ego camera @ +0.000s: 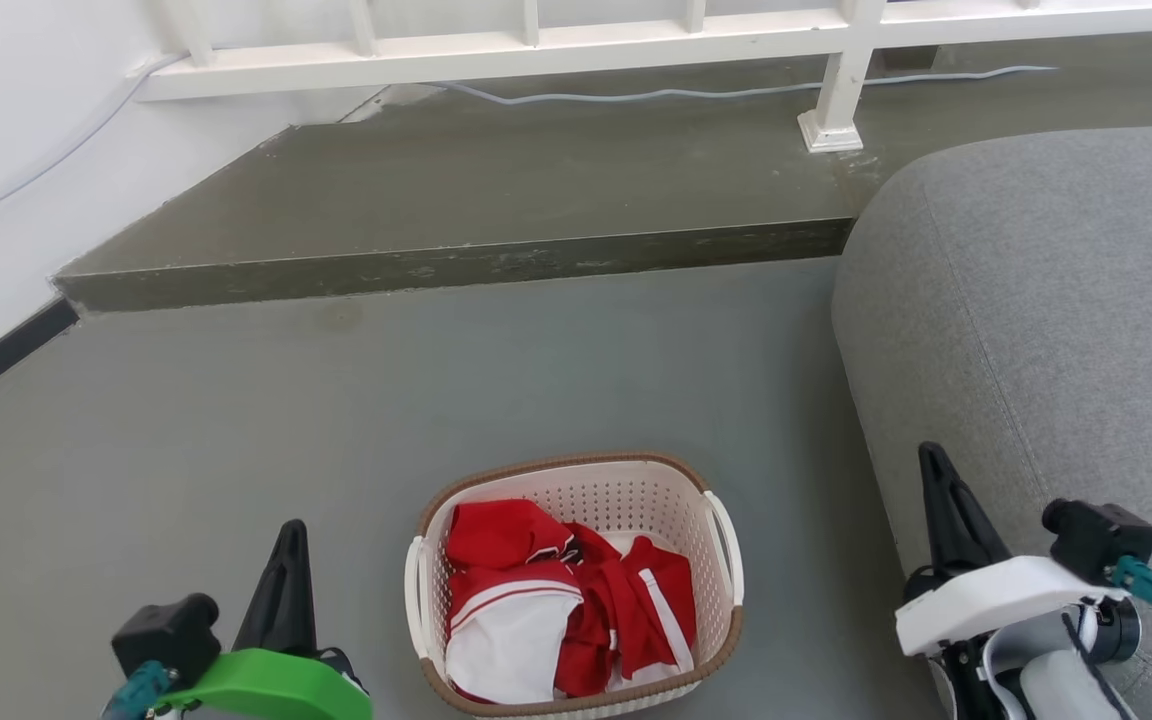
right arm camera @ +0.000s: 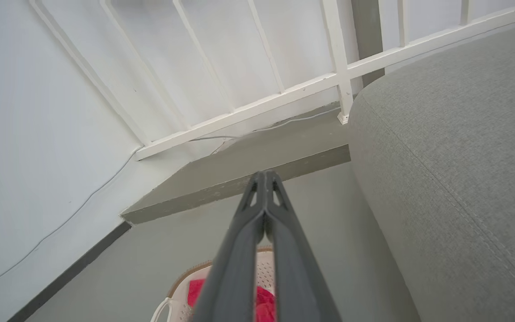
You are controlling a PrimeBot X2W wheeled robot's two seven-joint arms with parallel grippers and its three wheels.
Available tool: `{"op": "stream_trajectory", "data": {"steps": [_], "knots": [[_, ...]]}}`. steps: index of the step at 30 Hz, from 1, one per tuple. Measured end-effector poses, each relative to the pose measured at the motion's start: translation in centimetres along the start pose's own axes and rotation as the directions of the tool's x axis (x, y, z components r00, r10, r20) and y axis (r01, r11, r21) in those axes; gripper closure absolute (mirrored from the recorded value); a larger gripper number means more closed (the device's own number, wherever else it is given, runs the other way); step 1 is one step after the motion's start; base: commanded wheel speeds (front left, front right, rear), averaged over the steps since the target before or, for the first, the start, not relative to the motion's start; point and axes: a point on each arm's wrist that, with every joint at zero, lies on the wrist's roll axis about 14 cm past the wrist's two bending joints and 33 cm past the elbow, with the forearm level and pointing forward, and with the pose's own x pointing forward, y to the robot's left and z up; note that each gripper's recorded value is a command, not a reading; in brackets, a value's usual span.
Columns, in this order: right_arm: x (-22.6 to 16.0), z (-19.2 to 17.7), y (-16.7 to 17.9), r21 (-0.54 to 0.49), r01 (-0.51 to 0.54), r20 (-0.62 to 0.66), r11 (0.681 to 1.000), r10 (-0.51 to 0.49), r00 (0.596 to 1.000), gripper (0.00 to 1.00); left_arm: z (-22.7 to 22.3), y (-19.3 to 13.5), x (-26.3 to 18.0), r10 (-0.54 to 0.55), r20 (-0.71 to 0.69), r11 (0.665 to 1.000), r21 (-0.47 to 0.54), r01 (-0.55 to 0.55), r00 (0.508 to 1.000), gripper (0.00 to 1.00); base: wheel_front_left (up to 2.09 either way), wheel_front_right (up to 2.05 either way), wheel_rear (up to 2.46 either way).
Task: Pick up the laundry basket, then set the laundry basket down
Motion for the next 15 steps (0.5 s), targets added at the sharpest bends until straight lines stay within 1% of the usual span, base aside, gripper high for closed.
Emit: {"op": "stream_trajectory", "data": {"steps": [3,7,15], "knots": [[0.0,0.0,-0.4,0.058,0.021,-0.010,0.998,-0.021,1.000,1.00,0.0,0.3,0.0,0.015,-0.005,0.999,-0.046,-0.015,1.000,1.00,0.00,0.00,0.00],[0.1,0.0,-0.8,0.108,0.037,-0.018,0.993,-0.035,0.999,1.00,0.0,0.8,0.1,0.030,-0.017,0.995,-0.097,-0.031,0.999,1.00,0.00,0.00,0.00],[0.1,0.0,-1.6,0.214,0.070,-0.035,0.974,-0.064,0.997,1.00,-0.1,1.5,0.1,0.052,-0.039,0.978,-0.202,-0.059,0.998,1.00,0.00,0.00,0.00]]}}
